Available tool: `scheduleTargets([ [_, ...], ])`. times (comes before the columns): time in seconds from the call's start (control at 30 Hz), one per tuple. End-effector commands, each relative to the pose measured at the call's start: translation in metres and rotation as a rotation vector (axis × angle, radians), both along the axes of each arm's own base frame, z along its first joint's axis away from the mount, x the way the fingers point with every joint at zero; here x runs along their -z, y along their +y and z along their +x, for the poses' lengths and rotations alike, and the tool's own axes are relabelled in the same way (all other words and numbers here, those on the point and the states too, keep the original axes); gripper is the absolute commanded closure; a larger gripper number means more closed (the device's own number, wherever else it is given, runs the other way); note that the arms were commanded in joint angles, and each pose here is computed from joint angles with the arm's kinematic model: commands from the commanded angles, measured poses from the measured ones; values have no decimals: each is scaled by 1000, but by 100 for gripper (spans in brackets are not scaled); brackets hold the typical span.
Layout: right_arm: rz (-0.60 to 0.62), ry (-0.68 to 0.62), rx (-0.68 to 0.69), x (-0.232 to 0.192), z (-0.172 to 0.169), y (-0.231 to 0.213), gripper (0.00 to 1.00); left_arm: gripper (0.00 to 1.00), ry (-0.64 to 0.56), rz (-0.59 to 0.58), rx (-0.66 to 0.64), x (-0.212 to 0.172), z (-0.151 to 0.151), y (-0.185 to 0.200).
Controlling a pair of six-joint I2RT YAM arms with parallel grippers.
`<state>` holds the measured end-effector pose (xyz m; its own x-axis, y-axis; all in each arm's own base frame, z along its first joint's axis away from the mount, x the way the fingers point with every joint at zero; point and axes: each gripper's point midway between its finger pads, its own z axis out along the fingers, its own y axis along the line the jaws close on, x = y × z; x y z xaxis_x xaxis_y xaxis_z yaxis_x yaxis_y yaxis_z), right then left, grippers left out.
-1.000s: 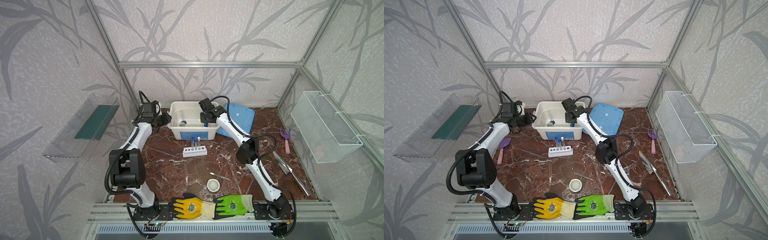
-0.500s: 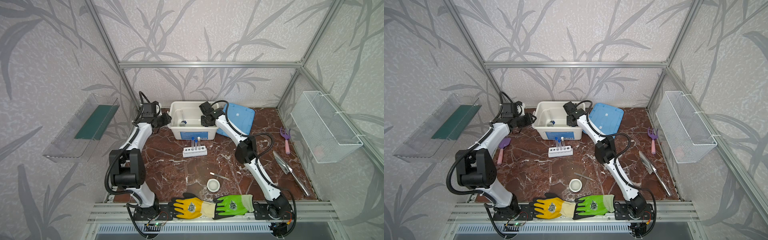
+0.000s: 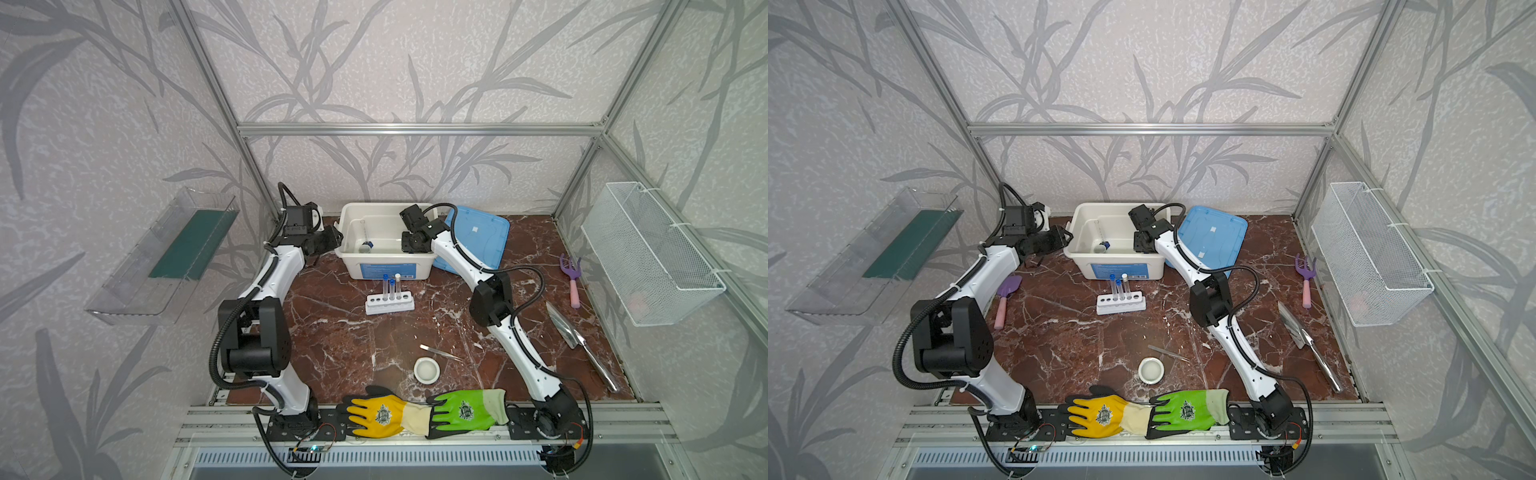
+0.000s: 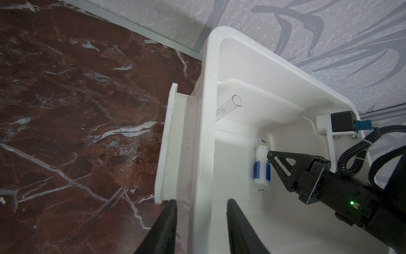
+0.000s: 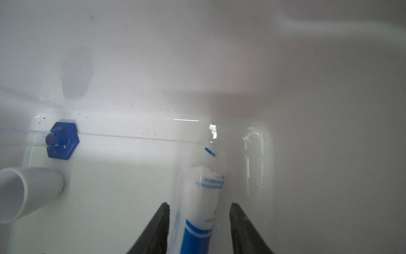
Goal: Organize the chemistry lab equipment
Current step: 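Lower the bandage roll into the tub and open the right gripper, then withdraw the right gripper from the tub toward the white crucible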
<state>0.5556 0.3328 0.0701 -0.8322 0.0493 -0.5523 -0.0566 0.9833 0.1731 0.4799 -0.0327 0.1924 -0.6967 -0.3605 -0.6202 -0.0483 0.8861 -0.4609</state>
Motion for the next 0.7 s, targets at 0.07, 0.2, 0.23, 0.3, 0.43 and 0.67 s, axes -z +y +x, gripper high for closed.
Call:
scheduleTargets([
  [0.07,3,0,-28,-3,2,-2,42,61,-37,4,0,-17,-6,1],
  [0.2,28,-39,-52,-26,4,2,35,61,-67,-10,5,-25,-6,-2],
  [0.23,31,-51,-63,-35,4,3,34,61,-72,-14,9,-27,-6,-2],
  [0.3,31,-88,-81,-59,4,2,32,61,-81,-5,10,-33,-8,-2],
  [0.43,17,-185,-145,-113,0,0,29,60,-118,23,22,-49,-14,-1],
  [0.67,-29,-289,-268,-192,-27,-12,27,58,-185,90,31,-84,-31,3],
])
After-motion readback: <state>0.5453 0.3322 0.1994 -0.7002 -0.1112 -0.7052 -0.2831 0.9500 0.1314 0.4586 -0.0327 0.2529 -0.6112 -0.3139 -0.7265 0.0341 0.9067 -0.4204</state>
